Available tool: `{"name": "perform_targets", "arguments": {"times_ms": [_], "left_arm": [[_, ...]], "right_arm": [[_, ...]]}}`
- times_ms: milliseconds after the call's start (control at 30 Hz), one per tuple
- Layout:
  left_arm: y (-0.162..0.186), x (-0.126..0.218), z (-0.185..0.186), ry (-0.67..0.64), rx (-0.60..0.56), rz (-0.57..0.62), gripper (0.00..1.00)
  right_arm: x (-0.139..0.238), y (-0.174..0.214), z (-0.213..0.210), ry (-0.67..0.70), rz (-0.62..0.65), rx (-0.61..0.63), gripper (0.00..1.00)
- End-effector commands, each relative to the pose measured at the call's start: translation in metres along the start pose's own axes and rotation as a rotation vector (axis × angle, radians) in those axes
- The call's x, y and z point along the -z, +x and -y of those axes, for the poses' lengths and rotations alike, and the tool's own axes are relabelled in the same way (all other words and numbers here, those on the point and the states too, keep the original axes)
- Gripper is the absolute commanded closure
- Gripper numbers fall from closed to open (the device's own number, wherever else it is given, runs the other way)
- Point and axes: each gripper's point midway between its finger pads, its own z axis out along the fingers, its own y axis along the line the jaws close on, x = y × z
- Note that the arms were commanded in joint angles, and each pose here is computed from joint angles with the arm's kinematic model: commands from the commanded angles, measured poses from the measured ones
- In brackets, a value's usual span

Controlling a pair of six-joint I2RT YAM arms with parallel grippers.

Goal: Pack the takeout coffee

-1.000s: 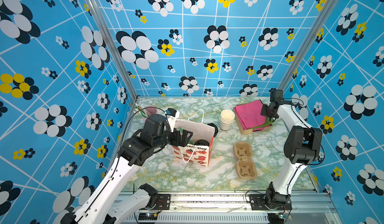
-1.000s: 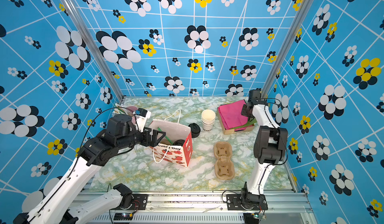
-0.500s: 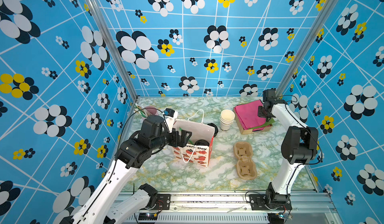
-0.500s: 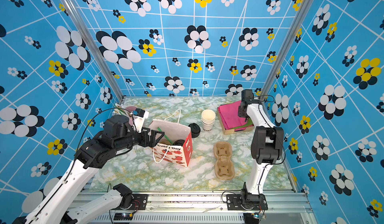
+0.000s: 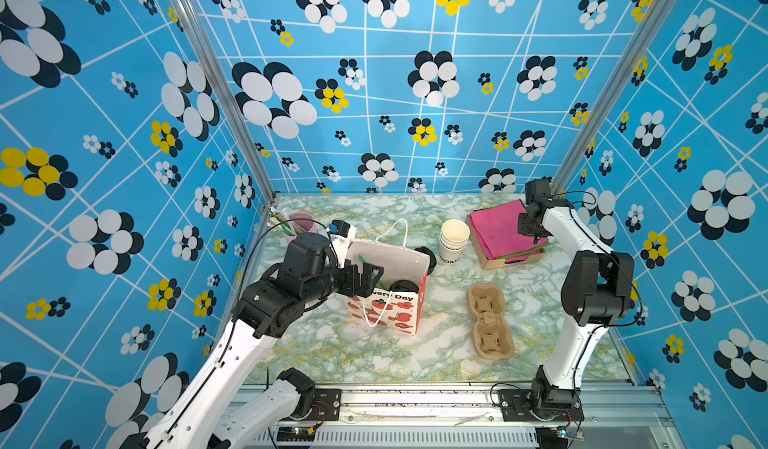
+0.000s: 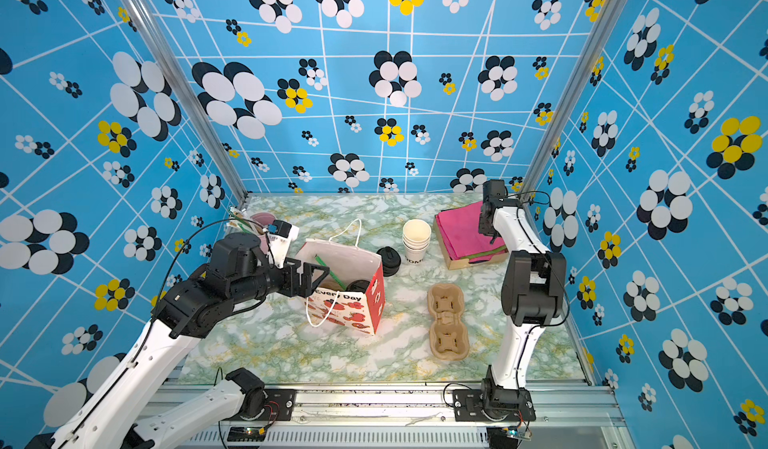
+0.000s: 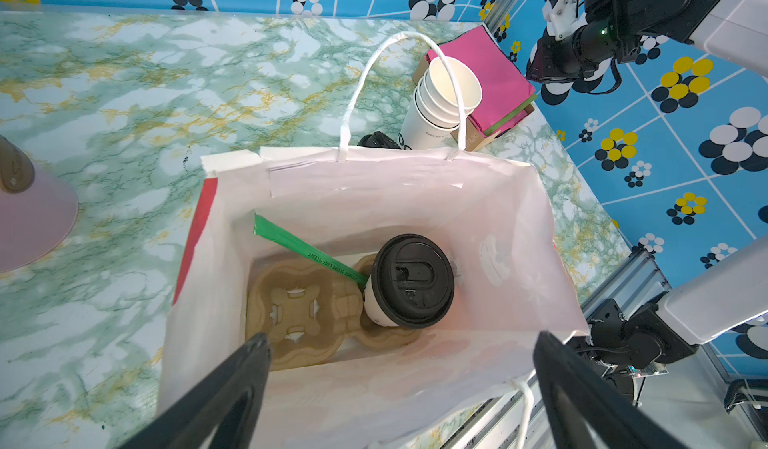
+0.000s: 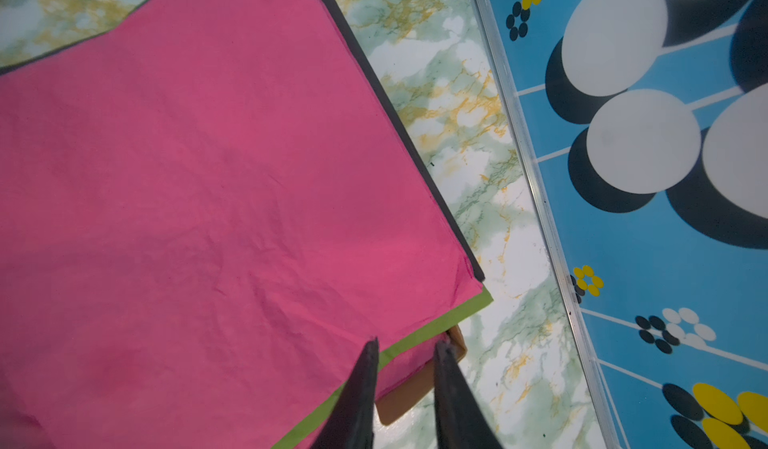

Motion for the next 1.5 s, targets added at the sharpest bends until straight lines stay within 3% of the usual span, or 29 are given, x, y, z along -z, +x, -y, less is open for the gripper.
{"name": "perform_targets", "arguments": {"times_ms": [0,167,833,1467], "left_arm": [[0.001,0.003,-0.001,0.005,0.009,0.011,0.0],[0.002,0.002,-0.002,0.001,0.005,0.014,0.0],[0.004,0.002,-0.005,0.002,0.01,0.018,0.01],[0.003,0.003,-0.005,0.003,0.017,0.025,0.01]], "right_arm": [[-0.009,0.011,0.012,-0.051,-0.039,-0.115,0.68],[-0.012,0.021,0.013,-0.194,-0.05,-0.266,0.61],[-0.006,0.05,-0.037,-0.506,-0.134,-0.611,0.46],[-0.001,0.054,-0.039,-0.543,-0.122,-0.766,0.42]]}}
